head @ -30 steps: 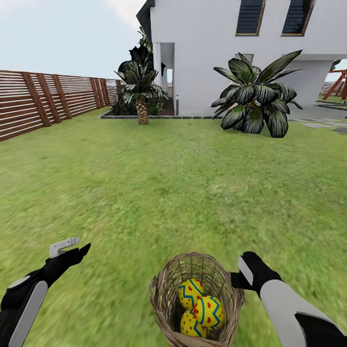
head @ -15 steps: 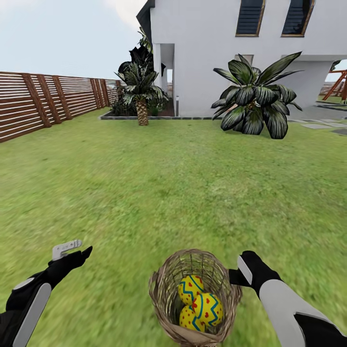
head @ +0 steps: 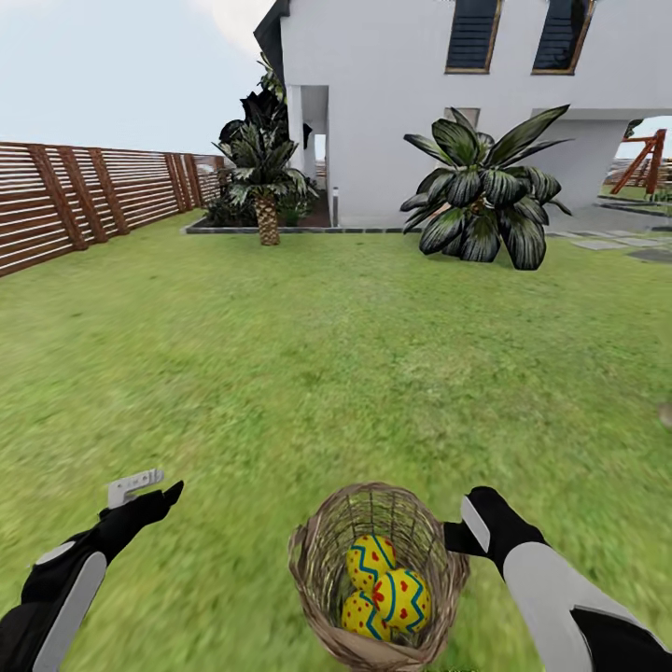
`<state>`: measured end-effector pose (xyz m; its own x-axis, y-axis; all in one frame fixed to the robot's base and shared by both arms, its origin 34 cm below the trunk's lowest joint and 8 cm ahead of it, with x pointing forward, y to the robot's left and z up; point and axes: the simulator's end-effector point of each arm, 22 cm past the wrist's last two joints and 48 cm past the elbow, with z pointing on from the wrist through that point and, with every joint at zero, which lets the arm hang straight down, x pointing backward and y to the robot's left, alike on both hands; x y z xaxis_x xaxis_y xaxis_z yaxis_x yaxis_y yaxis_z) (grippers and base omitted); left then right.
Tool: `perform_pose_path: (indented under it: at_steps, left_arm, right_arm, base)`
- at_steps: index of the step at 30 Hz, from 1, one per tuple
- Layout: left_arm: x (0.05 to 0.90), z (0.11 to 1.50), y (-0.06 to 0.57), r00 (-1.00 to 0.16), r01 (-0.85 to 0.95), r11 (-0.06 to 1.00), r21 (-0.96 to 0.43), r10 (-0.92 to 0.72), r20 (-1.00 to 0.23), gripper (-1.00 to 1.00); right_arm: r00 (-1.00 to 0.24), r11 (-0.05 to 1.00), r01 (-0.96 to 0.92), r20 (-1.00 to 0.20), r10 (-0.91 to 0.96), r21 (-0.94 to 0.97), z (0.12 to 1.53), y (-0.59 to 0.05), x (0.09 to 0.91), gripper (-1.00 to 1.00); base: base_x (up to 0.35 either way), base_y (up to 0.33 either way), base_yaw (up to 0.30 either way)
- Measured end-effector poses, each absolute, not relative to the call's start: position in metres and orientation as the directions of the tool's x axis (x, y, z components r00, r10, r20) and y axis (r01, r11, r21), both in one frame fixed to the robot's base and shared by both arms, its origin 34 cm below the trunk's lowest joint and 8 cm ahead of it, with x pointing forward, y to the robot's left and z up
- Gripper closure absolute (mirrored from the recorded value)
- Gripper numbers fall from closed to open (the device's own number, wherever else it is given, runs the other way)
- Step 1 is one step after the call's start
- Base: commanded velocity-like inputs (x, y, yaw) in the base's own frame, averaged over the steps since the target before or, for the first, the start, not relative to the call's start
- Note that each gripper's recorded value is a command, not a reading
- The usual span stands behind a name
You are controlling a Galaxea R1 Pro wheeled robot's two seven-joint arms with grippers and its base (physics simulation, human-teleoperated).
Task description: Take the three Easter eggs out of the wicker basket on the lawn in the garden, then place them on the lawn next to a single tree (choose any tree) so that all three eggs are next to the same tree and none are left in the basket.
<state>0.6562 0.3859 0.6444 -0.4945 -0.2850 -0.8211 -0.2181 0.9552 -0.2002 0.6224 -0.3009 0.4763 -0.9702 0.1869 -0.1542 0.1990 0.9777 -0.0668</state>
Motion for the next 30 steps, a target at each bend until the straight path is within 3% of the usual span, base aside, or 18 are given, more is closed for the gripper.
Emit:
perform_pose_path:
  at_steps: [30]
  left_arm:
    - [0.661, 0.685, 0.367, -0.530, -0.185, 0.964, -0.191, -0.262, -0.807, -1.00]
  right_arm:
    - [-0.952, 0.978, 0.206, -0.235, 0.195, -0.022, 0.555, -0.298, 0.658, 1.00]
  base:
    - [0.000, 0.000, -0.290]
